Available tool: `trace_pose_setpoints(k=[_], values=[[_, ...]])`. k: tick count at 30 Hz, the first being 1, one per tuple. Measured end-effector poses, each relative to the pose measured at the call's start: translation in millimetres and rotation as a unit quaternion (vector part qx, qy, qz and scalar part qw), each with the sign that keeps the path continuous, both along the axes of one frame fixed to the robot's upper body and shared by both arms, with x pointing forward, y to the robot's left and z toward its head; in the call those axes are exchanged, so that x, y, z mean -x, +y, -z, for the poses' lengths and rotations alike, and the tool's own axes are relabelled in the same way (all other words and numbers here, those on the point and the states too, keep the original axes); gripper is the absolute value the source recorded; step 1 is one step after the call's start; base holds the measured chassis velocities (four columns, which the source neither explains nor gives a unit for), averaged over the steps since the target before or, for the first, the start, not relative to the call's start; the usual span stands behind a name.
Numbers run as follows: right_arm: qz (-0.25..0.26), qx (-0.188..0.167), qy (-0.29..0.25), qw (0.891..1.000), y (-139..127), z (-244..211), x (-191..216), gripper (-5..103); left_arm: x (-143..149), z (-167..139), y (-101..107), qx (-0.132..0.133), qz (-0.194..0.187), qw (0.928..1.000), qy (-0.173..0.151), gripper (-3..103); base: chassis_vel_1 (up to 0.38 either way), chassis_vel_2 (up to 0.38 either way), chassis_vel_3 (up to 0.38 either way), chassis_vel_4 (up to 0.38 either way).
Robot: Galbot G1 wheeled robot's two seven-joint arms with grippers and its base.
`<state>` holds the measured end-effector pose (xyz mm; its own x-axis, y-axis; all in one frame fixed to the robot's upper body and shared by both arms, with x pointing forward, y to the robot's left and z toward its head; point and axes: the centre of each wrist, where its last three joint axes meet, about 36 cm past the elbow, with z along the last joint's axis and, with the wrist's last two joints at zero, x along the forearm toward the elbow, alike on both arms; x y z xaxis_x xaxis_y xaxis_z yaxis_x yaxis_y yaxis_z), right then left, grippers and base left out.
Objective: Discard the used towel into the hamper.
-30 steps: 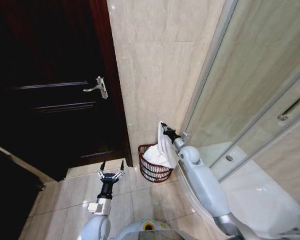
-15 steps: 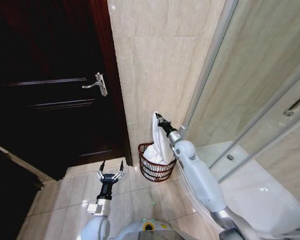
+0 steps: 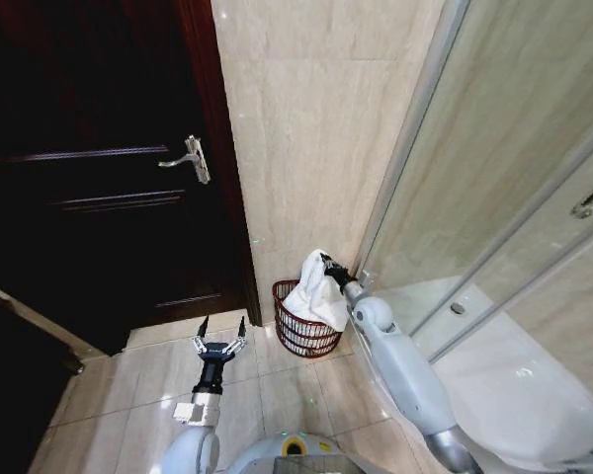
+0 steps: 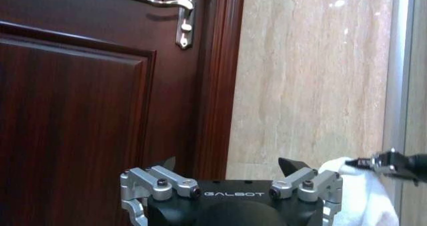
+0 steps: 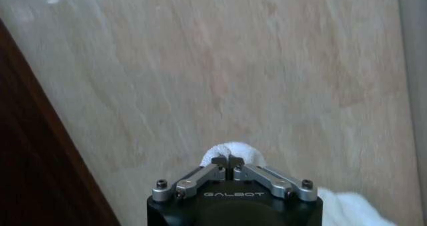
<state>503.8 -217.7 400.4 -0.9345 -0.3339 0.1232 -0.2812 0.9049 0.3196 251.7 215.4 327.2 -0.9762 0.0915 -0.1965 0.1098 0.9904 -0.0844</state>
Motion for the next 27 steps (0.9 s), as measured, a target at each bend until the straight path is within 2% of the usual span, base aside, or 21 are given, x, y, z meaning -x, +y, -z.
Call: trace_pose_setpoints(k=[16,27], values=[[0.000,0.045,0.086,0.995,-4.6,20.1,24.3,1,1.5,-0.3,3.7,-0.001,0.002,1.0000,-0.002,100,0.000,0.000,0.000,0.000],[0.005,0.033,0.138,0.990,-3.2,22.1,20.1,1,0.0,-2.3,2.1,-0.001,0.003,1.0000,-0.003,100,0.000,0.000,0.000,0.000]])
